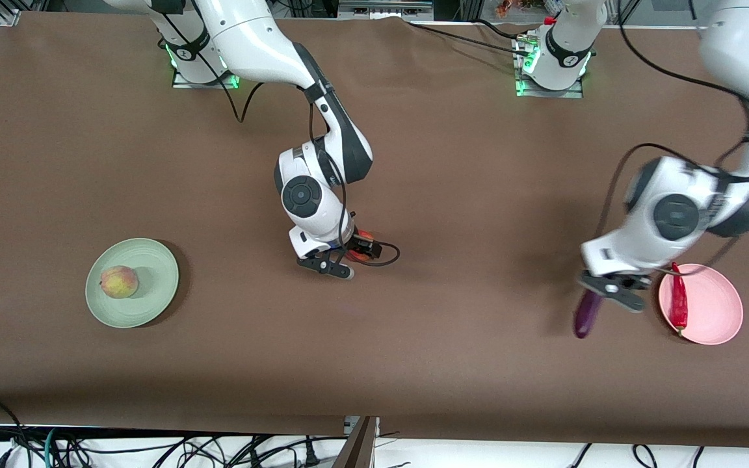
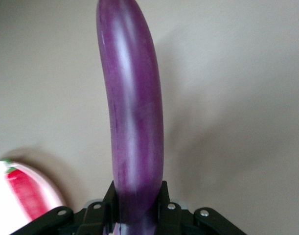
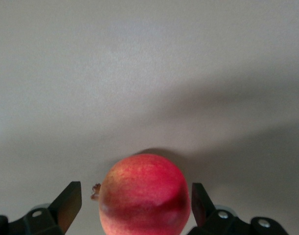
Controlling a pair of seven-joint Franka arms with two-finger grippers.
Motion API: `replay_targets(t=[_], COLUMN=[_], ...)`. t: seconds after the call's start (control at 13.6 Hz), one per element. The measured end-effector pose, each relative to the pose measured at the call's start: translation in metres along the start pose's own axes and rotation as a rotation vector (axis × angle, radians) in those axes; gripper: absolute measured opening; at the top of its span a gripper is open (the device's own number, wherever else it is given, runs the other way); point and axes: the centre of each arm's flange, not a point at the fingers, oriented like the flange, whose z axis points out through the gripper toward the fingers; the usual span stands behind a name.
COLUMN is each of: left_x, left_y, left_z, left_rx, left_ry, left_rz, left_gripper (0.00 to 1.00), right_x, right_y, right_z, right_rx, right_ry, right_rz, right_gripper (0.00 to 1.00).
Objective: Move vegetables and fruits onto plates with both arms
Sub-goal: 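Grasp the eggplant with the left gripper while the right gripper grasps the pomegranate, then lower the eggplant onto the pink plate while the right gripper carries the pomegranate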
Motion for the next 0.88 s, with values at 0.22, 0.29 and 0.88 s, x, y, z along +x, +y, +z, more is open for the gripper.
replay_targets(t=[0.22,0.29,0.88], left_x=[-0.056,-0.075,-0.134], left_y=[-0.091,-0.117,-0.193], left_z=[0.007,0.012,0.115], left_rx=[0.034,0.048,0.106], left_ry=[-0.017,-0.034,0.021], left_rz=[0.028,0.018,-0.040], left_gripper=[0.34,0.34,0.34], right_x=[-0.011,-0.013,-0.005], right_y=[-0.004,-0.004,0.000], right_z=[0.012,0.016,0.015], right_rx=[-0.014,-0.019,-0.025], right_ry=[-0.009,-0.011,0.005], right_rz=[-0.016,-0.020,-0.085], right_gripper=[1.00,0.99,0.86])
